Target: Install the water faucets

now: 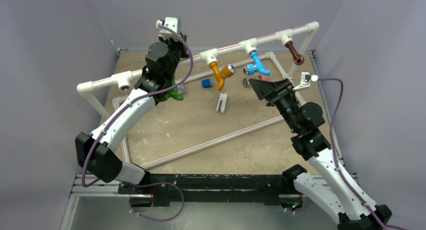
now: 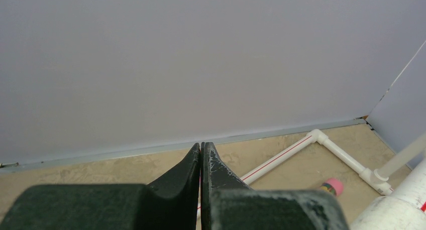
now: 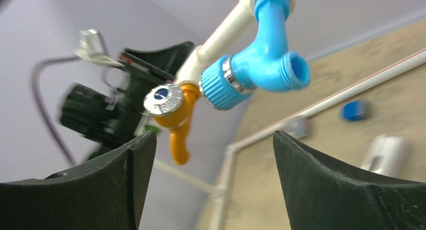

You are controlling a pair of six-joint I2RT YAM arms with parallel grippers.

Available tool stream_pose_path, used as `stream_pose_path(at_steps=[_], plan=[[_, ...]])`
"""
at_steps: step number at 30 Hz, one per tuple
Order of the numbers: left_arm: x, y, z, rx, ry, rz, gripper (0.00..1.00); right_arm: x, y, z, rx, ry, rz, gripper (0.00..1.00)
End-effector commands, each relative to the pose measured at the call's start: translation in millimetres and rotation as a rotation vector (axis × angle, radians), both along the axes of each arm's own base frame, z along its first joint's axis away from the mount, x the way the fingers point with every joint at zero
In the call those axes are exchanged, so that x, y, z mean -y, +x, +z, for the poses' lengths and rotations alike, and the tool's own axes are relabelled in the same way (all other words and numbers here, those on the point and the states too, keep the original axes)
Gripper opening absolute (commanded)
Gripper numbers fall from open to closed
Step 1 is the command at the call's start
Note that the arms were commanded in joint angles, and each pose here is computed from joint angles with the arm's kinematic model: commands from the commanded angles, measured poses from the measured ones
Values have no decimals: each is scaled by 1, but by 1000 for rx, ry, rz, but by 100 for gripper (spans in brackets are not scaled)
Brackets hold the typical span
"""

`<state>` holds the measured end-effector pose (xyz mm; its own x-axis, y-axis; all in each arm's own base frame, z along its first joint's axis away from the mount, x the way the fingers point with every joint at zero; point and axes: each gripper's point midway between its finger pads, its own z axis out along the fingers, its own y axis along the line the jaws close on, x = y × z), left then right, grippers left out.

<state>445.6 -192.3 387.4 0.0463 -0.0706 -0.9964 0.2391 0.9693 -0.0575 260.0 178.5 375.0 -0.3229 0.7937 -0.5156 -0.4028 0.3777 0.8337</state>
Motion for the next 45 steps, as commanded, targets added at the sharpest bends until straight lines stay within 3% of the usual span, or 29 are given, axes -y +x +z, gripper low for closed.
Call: stream_pose_path(at_steps=[1,7,10,22,28,35,45], plan=[[15,-28,-169,-447,297,-108,0,23,7,-1,176,-454,-132,86],[15,-27,-170,-448,298,-106,0,56,7,1,466,-1034,-249,83],[15,-27,-170,-448,299,-105,0,68,7,3,569,-1257,-288,83],[16,-28,-171,-451,300,-113,0,72,16,22,945,-1769,-430,87],[16,-28,-169,-448,298,-114,0,63,27,40,1082,-1932,-540,88],[17,-28,-170,-449,297,-115,0,38,35,50,1216,-1985,-567,90],[16,-27,-170,-448,303,-113,0,14,54,51,1255,-2004,-560,85]])
